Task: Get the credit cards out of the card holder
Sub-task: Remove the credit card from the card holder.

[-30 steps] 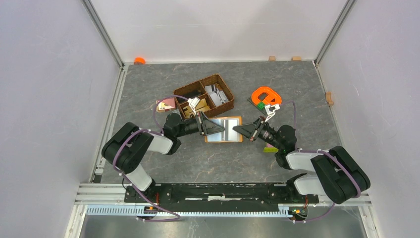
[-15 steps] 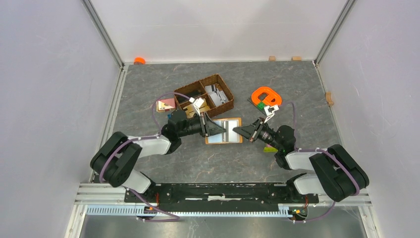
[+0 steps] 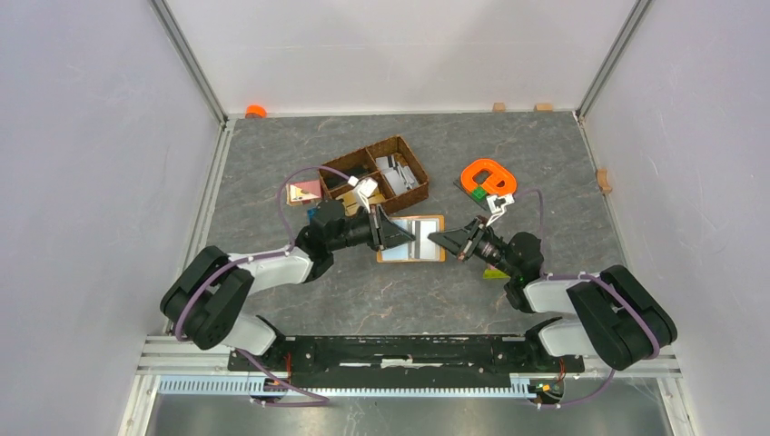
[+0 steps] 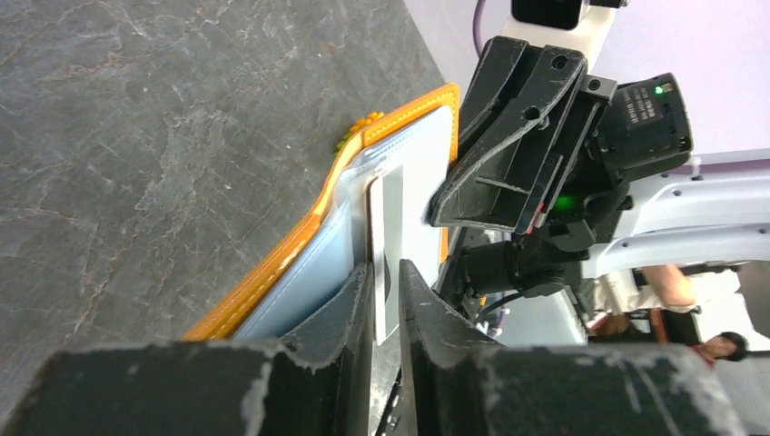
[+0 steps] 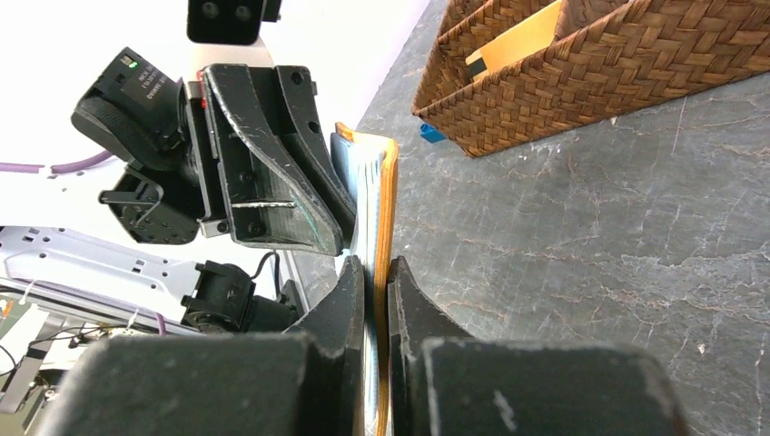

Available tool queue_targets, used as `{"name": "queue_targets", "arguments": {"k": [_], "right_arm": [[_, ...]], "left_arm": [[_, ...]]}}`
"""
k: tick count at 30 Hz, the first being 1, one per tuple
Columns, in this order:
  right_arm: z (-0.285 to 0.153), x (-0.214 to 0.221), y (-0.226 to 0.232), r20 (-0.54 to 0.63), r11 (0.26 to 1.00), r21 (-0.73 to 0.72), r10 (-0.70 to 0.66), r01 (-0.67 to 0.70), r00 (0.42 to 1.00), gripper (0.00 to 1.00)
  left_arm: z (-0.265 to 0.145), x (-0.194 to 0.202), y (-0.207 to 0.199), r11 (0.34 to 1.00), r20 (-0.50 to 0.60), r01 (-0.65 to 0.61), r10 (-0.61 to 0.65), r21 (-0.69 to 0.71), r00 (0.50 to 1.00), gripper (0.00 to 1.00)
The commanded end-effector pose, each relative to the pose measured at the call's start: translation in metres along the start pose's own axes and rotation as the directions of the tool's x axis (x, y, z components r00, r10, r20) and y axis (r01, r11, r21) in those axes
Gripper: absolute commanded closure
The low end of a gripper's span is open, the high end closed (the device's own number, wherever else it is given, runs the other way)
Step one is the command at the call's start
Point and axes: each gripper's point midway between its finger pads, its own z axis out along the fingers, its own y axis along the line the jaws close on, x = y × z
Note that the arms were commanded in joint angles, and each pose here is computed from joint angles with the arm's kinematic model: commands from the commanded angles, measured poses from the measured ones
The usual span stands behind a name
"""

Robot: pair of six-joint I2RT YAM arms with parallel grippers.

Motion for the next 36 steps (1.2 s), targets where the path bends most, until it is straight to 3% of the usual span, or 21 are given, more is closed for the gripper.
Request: {"name": "queue_targets", "arguments": {"k": [1,9,14,16,20,25,30,36], "right_arm": [[0.001,0.002,0.028,-0.021,0.992,-0.114,-0.054,0.052,0.998,0.98],[-0.001,-0.001,0.015,-0.009,0.997,-0.065,-0.04,0.039,0.999,0.98],[-0.001,0.0,0.018,-0.018,0.996,-0.09,-0.021,0.019,1.0,0.97],[0.0,-0.001,0.02,-0.015,0.995,-0.096,-0.025,0.023,1.0,0.97],[-0.001,-0.001,0.021,-0.016,0.995,-0.096,-0.038,0.036,0.999,0.97],[-0.001,-0.002,0.021,-0.012,0.995,-0.095,-0.036,0.034,0.999,0.96],[-0.006,-0.007,0.02,0.01,0.996,-0.088,-0.028,0.029,1.0,0.76],[-0.01,-0.012,0.015,0.032,0.997,-0.074,-0.012,0.014,0.999,0.82]], "left_arm": [[-0.005,-0.015,-0.061,0.957,0.04,-0.02,0.009,0.29,0.999,0.8],[-0.023,-0.023,-0.098,0.898,0.07,-0.061,0.034,0.435,0.997,0.89],[-0.022,-0.02,-0.107,0.856,0.034,-0.014,-0.004,0.517,0.999,0.96],[-0.017,-0.018,-0.099,0.866,0.015,0.012,-0.022,0.5,1.0,0.96],[-0.007,-0.014,-0.082,0.905,-0.004,0.024,-0.025,0.425,1.0,0.84],[-0.006,-0.014,-0.071,0.932,0.008,0.014,-0.018,0.362,1.0,0.98],[-0.008,-0.022,-0.057,0.945,0.034,0.039,-0.053,0.325,0.998,0.98],[-0.008,-0.024,-0.035,0.961,0.041,0.09,-0.104,0.263,0.994,0.98]]}}
